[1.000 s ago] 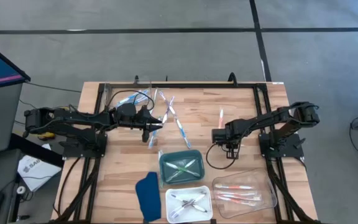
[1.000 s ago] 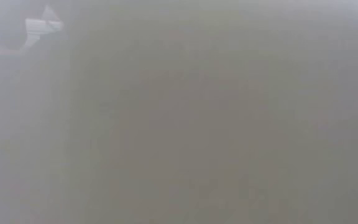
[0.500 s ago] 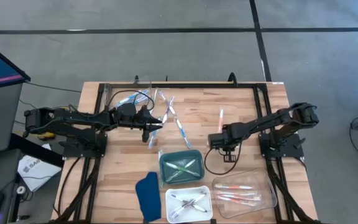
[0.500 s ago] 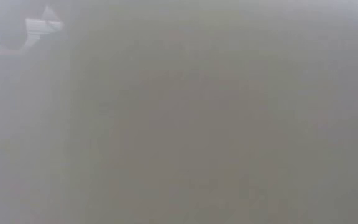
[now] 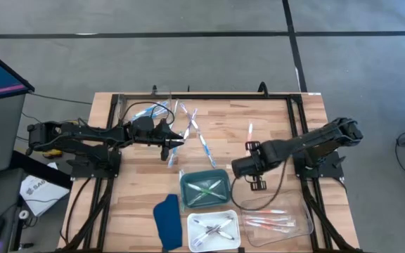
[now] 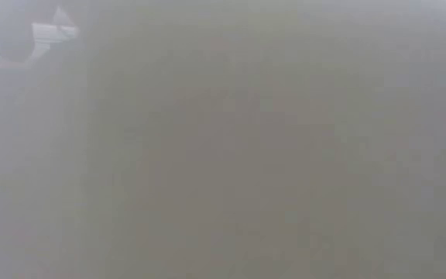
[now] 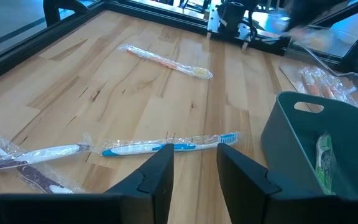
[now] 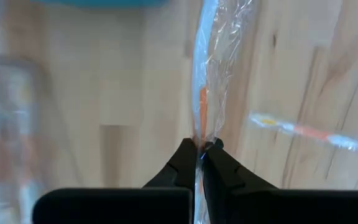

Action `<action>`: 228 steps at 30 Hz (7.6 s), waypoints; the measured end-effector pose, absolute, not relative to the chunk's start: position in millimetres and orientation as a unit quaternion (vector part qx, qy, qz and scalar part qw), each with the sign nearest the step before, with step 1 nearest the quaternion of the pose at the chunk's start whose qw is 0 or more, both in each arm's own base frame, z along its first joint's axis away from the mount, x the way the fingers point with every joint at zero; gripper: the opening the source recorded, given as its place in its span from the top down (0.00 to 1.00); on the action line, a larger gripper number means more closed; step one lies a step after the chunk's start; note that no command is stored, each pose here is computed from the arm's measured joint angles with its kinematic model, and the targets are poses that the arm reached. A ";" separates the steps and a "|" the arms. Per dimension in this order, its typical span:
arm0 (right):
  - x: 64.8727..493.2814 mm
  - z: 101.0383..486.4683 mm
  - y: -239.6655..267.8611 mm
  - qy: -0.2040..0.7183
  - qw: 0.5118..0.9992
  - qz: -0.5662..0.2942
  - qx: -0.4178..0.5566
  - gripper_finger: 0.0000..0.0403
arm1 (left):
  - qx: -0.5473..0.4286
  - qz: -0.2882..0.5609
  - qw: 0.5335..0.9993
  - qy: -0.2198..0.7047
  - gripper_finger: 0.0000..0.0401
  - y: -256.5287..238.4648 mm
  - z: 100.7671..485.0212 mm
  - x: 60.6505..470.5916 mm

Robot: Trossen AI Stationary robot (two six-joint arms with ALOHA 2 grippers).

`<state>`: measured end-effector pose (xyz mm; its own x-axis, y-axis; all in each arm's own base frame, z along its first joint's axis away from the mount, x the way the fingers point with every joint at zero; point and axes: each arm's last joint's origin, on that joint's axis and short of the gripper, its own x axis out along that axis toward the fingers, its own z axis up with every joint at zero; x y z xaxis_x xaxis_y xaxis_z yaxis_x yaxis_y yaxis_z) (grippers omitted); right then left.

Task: Pick & Place Toothbrushes
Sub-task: Put the orange toothbrush into the bottom transparent bin, then put the blue toothbrush into the top transparent bin

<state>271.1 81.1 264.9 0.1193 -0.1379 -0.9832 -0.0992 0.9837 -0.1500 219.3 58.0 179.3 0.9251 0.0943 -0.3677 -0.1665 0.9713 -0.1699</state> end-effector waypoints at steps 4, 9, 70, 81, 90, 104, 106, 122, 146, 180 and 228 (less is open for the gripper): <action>265.0 286.3 108.1 0.643 0.759 0.005 -0.104 1.00 | -0.099 0.067 0.976 0.182 0.71 58.0 179.2 219.2; 246.7 302.8 147.6 0.627 0.774 0.020 -0.088 1.00 | -0.101 0.067 0.976 0.181 0.71 58.1 179.4 219.3; 197.7 163.5 245.3 0.734 0.674 -0.025 -0.079 0.88 | -0.108 0.056 0.977 0.174 0.71 52.4 180.8 221.3; 195.9 160.0 242.7 0.733 0.676 -0.027 -0.073 0.87 | -0.108 0.056 0.977 0.173 0.71 52.5 180.9 221.4; 196.7 160.0 242.1 0.723 0.685 -0.034 -0.082 0.87 | -0.108 0.056 0.978 0.172 0.71 52.5 181.2 221.5; 196.9 160.0 241.9 0.720 0.688 -0.042 -0.079 0.87 | -0.105 0.056 0.978 0.172 0.71 52.5 181.3 221.5; 197.0 160.0 241.9 0.720 0.688 -0.042 -0.079 0.86 | -0.105 0.056 0.978 0.171 0.71 52.5 181.3 221.5; 199.8 169.5 242.0 0.723 0.684 -0.059 -0.073 0.40 | -0.105 0.056 0.978 0.171 0.71 52.5 181.4 221.5; 240.8 316.2 247.1 0.446 0.852 -0.159 -0.223 0.35 | -0.105 0.056 0.978 0.170 0.71 52.6 181.6 221.6; 351.9 331.2 93.7 0.350 0.794 -0.428 -0.254 0.35 | -0.099 0.054 0.979 0.168 0.71 52.6 182.1 221.8; 365.0 318.9 10.9 0.149 0.969 0.186 0.066 0.35 | -0.087 0.083 0.978 0.170 0.71 54.2 181.5 221.4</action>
<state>365.0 10.9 318.9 0.8868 0.3795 -0.2638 -0.3402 0.9223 0.1832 221.4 54.2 181.5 0.9284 0.1325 -0.3473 -0.1918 0.9711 -0.1420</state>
